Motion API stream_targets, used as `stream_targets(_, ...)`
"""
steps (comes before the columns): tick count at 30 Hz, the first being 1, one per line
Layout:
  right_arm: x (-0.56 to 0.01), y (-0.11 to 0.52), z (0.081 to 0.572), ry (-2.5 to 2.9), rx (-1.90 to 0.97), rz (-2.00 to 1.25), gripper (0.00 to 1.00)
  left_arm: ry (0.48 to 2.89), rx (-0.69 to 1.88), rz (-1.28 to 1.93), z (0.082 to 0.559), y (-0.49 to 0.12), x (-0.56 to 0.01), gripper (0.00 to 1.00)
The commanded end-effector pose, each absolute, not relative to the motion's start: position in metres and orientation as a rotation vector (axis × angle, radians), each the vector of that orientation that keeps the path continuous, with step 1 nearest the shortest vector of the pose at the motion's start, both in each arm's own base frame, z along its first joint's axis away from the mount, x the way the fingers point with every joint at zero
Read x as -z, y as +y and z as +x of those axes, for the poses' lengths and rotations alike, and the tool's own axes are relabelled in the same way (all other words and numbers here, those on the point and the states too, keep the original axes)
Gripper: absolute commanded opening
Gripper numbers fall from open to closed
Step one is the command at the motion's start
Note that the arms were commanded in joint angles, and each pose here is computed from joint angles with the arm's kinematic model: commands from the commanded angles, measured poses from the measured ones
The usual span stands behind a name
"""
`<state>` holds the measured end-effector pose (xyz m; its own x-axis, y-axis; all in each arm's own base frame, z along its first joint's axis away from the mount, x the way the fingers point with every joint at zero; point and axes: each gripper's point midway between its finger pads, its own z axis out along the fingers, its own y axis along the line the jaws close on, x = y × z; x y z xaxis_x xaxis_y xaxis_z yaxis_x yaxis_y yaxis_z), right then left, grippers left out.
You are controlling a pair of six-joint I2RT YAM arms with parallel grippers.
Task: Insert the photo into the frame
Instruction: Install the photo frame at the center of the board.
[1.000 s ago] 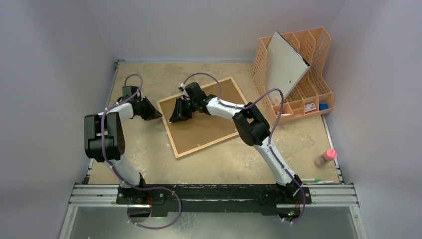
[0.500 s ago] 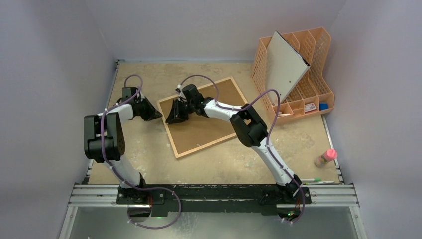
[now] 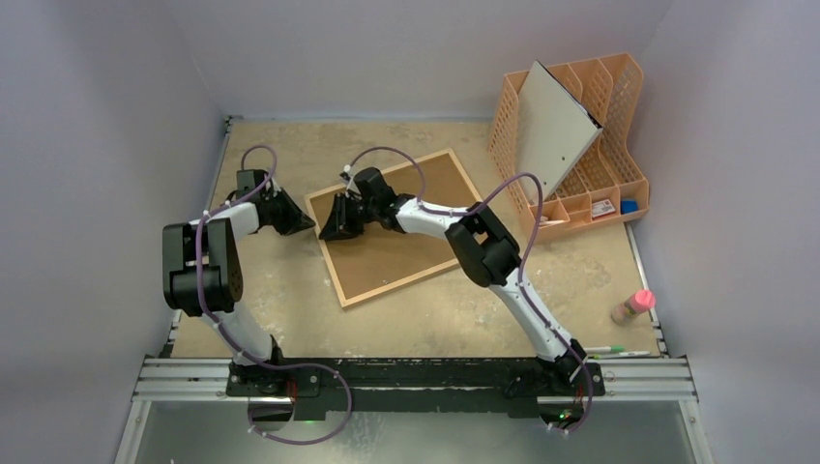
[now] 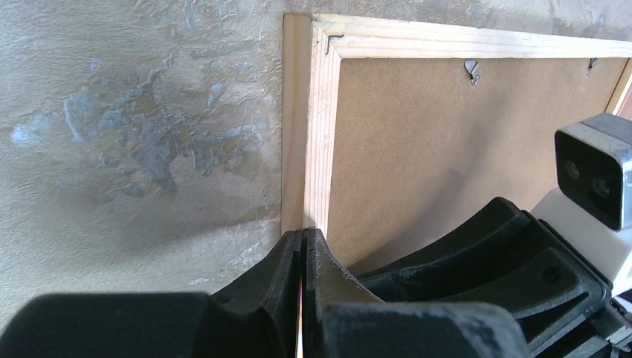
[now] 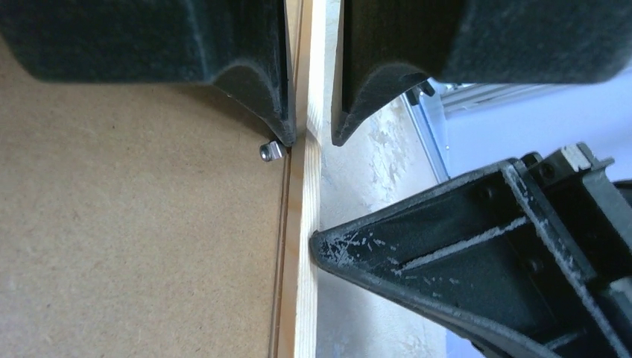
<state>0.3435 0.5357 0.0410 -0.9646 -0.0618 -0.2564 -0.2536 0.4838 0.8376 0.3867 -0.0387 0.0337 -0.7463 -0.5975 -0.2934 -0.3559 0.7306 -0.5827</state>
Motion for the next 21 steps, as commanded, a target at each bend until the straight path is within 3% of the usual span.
stream_targets(1,-0.092,0.538,0.357,2.284,-1.489,-0.322,0.29,2.575,0.698,-0.760,0.361,-0.047,-0.019,0.04)
stream_targets(8,-0.153,0.506,0.366,2.128,-1.433,-0.287,0.36,2.511,0.679,-0.706,0.387,-0.042,-0.051,0.09)
stream_targets(12,-0.152,0.478,0.387,2.173,-1.334,-0.176,0.39,2.459,0.646,-0.667,0.409,-0.035,-0.069,0.20)
stream_targets(17,-0.137,0.439,0.413,2.253,-1.231,-0.024,0.41,2.398,0.677,-0.587,0.444,-0.035,-0.084,0.41)
stream_targets(21,-0.132,0.425,0.427,2.273,-1.206,0.024,0.44,2.363,0.700,-0.511,0.472,-0.036,-0.087,0.49)
